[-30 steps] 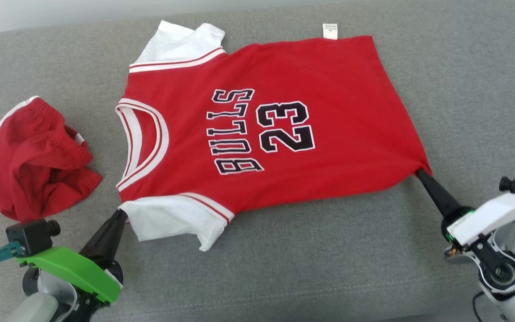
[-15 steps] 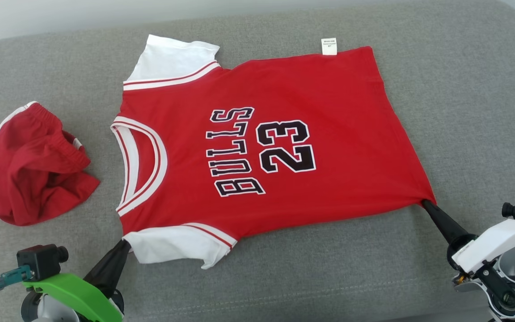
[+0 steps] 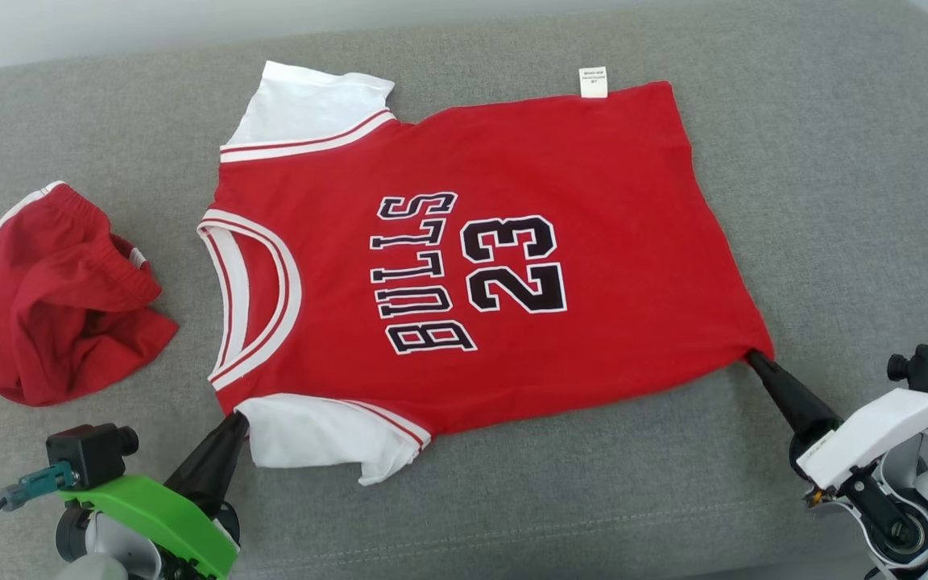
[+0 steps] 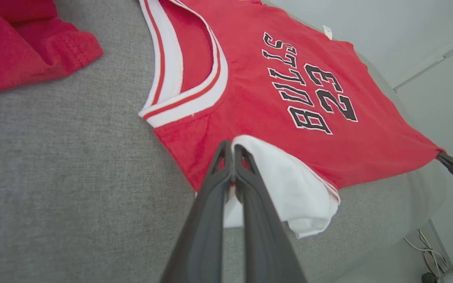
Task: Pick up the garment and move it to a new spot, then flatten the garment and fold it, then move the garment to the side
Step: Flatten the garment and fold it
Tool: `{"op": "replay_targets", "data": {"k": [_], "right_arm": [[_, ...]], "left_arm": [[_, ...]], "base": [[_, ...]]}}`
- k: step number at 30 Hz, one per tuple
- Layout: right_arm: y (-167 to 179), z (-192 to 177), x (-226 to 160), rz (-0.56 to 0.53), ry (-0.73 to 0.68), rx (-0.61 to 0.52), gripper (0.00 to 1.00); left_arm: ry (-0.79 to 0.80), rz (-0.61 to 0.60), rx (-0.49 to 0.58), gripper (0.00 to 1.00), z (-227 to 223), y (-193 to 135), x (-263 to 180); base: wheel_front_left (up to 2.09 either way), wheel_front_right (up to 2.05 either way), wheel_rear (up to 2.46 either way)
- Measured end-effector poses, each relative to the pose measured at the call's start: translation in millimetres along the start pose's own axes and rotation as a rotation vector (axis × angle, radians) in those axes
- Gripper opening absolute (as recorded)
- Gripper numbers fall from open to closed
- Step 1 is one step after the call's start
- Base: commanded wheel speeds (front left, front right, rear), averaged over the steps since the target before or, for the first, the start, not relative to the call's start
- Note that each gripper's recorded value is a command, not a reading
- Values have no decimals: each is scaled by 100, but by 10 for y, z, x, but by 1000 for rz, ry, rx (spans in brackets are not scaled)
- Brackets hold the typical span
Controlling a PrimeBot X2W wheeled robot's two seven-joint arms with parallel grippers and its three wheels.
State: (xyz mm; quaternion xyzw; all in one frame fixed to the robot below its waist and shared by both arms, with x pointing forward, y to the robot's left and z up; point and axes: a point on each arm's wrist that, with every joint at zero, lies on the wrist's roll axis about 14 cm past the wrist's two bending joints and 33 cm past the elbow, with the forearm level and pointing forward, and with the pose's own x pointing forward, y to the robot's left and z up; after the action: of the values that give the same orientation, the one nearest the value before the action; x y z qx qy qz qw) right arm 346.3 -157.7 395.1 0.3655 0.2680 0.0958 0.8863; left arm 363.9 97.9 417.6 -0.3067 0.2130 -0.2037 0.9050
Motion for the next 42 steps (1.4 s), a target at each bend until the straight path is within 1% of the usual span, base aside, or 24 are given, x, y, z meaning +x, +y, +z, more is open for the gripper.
{"op": "replay_targets", "data": {"k": [7,11,14,22,28,35,42], "right_arm": [[28,71,69,7,-23,4,0],[105,193,167,30,-46,-6,0],[127,260,222,38,-55,-17,0],[119,346,321,35,-63,-27,0],[131,494,441,39,-85,-41,0],[37,483,560,12,-54,-47,0],[12,450,616,4,-39,-48,0]], "left_arm": [[-32,14,-21,0,125,51,75],[-61,10,-14,0,272,71,180],[-59,8,-8,0,315,86,251],[-48,37,-46,0,349,191,347],[-46,54,-49,0,420,275,458],[-25,52,-55,0,411,290,608],[-9,71,-48,0,361,352,617]], "base": [[0,0,0],[0,0,0],[0,0,0],[0,0,0],[0,0,0],[0,0,0],[0,0,0]]}}
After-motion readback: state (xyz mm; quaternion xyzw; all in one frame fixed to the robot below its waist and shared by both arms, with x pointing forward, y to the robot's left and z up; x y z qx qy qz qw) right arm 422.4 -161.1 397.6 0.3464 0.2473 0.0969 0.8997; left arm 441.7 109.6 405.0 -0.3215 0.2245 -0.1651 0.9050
